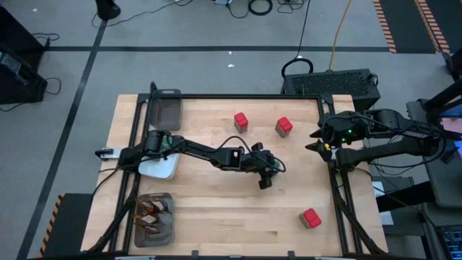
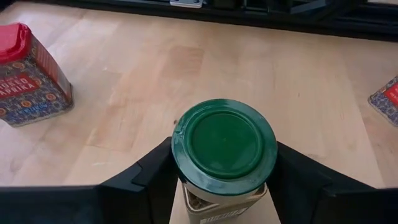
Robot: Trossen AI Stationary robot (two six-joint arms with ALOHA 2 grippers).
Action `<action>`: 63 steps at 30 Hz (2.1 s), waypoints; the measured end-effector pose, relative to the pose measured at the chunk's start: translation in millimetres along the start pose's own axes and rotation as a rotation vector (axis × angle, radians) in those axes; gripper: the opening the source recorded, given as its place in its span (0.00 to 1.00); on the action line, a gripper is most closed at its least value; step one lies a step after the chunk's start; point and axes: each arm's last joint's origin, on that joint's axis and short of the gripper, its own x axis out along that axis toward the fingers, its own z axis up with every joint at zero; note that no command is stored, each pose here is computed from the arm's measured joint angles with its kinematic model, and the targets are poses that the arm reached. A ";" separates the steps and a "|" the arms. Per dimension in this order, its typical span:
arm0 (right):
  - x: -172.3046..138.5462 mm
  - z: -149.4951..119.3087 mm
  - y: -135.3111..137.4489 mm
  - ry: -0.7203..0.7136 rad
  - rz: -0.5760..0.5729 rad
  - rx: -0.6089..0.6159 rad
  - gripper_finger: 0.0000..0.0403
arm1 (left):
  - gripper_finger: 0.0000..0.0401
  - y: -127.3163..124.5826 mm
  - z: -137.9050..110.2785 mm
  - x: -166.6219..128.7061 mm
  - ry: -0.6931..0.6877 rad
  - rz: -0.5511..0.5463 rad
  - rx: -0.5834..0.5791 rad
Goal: Sort spices by type
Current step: Put the green bottle seasoning into the white bin
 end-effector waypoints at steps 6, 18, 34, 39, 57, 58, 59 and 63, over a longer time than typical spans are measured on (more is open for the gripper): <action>0.0 0.0 0.0 0.000 0.000 0.000 0.66 | 0.52 -1.1 6.6 -7.1 0.001 -0.055 -0.012; 0.1 0.0 0.1 0.000 0.001 0.002 0.66 | 0.52 13.1 80.0 -126.4 0.019 -0.211 0.065; 18.3 16.9 13.3 -0.037 0.029 -0.002 0.66 | 0.52 19.1 24.4 -231.9 0.222 -0.239 -0.006; 31.7 25.2 20.2 -0.035 0.030 -0.015 0.66 | 0.52 21.1 -19.2 -222.4 0.183 -0.224 -0.049; 82.8 39.1 35.8 0.087 -0.011 -0.018 0.66 | 0.53 25.2 -105.3 -202.3 0.142 -0.248 0.064; 84.5 39.2 36.0 0.092 -0.014 -0.019 0.66 | 0.53 25.2 -105.7 -201.8 0.143 -0.248 0.068; 85.9 39.4 36.3 0.096 -0.017 -0.019 0.66 | 0.53 25.1 -106.1 -201.1 0.145 -0.248 0.068; 89.2 39.9 36.9 0.104 -0.021 -0.025 0.66 | 0.55 24.9 -109.4 -197.8 0.164 -0.245 0.070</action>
